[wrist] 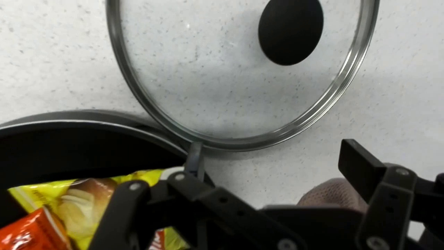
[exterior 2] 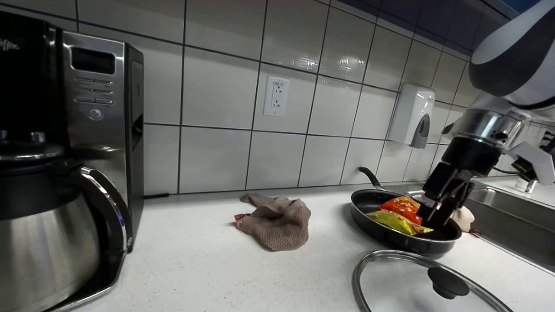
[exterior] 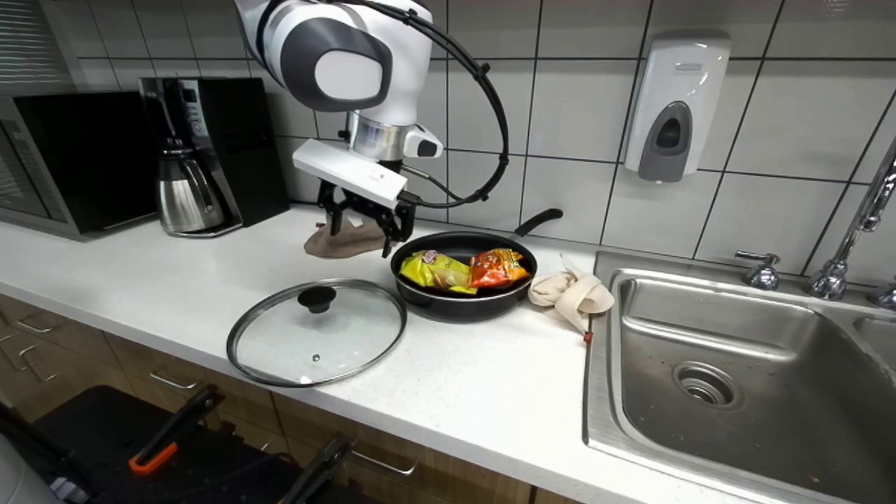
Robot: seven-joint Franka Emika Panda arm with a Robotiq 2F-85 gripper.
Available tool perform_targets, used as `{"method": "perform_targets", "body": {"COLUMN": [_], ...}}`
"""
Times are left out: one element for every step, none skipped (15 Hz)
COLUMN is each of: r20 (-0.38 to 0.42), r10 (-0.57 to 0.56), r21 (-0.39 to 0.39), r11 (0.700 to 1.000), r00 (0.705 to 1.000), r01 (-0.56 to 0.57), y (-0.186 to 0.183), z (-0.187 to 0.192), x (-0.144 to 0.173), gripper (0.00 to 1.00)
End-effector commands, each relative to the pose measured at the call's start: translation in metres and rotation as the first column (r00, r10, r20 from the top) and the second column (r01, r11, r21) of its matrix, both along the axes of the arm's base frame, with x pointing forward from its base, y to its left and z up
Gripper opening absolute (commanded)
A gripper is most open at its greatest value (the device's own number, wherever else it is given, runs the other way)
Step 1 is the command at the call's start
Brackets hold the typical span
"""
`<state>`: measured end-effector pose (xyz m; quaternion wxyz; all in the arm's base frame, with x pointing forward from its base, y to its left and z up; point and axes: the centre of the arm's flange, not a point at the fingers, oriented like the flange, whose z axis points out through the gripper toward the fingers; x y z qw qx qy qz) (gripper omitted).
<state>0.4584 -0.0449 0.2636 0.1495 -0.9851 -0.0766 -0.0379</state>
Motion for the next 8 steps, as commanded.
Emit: {"method": "perform_targets", "body": {"r20": [-0.054, -0.07, -0.085, -0.101, -0.121, -0.137, -0.155, -0.168], "r10": [0.15, 0.175, 0.193, 0.211, 0.233, 0.252, 0.263, 0.271], "r21": [0.023, 0.01, -0.016, -0.042, -0.069, -0.093, -0.114, -0.134], "r11": [0.989, 0.985, 0.981, 0.975, 0.968, 0.959, 0.953, 0.946], "r00": [0.987, 0.982, 0.978, 0.972, 0.965, 0.958, 0.952, 0.948], "r01": [-0.148, -0.174, -0.195, -0.216, -0.242, -0.266, -0.282, -0.294], "y": [0.028, 0.034, 0.039, 0.042, 0.045, 0.047, 0.049, 0.051], "z": [-0.003, -0.006, -0.011, -0.015, -0.019, -0.022, -0.026, -0.029], "x": [-0.015, -0.019, -0.022, -0.025, -0.029, -0.033, -0.037, -0.04], "gripper": [1.0, 1.0, 1.0, 1.0, 1.0, 1.0, 1.0, 1.0]}}
